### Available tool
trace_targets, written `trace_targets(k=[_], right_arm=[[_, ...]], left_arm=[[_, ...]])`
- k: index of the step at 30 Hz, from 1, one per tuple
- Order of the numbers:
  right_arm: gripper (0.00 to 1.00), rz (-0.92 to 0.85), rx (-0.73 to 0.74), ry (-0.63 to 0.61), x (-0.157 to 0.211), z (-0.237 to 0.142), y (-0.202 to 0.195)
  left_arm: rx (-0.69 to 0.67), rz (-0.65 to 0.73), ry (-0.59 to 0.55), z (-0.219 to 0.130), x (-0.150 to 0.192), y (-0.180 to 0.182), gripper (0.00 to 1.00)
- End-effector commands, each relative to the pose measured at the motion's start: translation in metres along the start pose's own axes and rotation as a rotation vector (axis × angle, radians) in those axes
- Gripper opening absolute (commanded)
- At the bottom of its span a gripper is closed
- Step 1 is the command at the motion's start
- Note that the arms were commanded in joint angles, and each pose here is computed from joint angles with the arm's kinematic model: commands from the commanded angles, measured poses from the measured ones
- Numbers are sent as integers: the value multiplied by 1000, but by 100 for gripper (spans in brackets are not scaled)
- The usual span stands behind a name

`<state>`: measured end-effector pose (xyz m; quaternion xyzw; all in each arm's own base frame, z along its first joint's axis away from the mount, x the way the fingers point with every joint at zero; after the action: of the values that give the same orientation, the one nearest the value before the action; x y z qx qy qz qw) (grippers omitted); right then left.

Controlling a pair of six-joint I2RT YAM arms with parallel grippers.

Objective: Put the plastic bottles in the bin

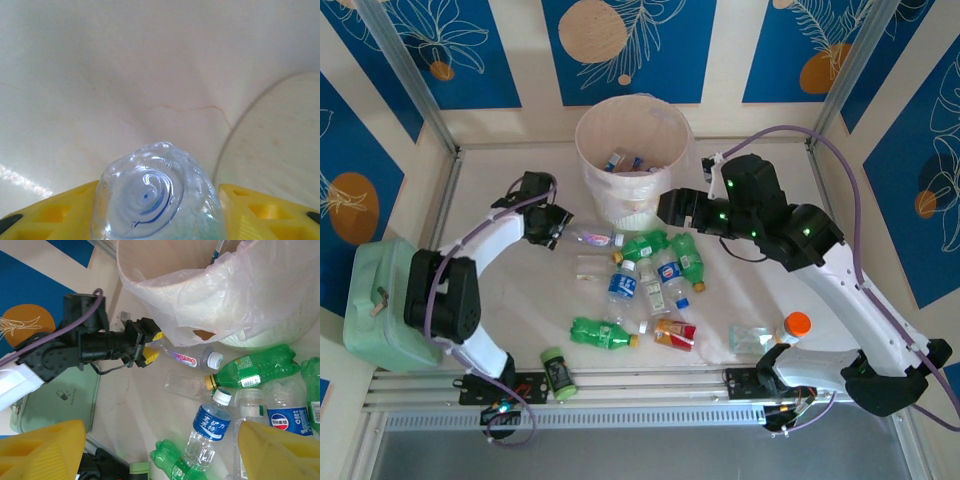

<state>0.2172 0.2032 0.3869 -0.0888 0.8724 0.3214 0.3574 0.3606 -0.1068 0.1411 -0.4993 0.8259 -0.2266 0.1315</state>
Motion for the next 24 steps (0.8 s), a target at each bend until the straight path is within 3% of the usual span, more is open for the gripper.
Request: trace_targets(k=[1,10,17,24], right_arm=[[80,-30,-66,-27,-6,-9,14],[83,-39,-274,62,-14,0,49],[94,44,-395,124,-34,11,62],[99,110,-484,142,-60,12,68]], left_arm=[[7,64,-31,-33,1,4,54],[247,228,-84,-118,4,-16,54],[808,286,23,-191,24,-87,54],[1175,352,117,-251,38,-136,53]])
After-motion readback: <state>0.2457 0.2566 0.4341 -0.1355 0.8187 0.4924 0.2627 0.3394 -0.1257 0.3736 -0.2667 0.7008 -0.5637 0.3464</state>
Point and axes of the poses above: each hand's point on the last joint's axis, 136 mm out from that joint toward the fingers, its own z axis out along the fingers, its own y axis along the line the jaws close on, x = y × z, the point moved 4 cm from there along -z, back along the fingers, and after that the axes turned 9 degrees about -z, right-handed, at the moved point
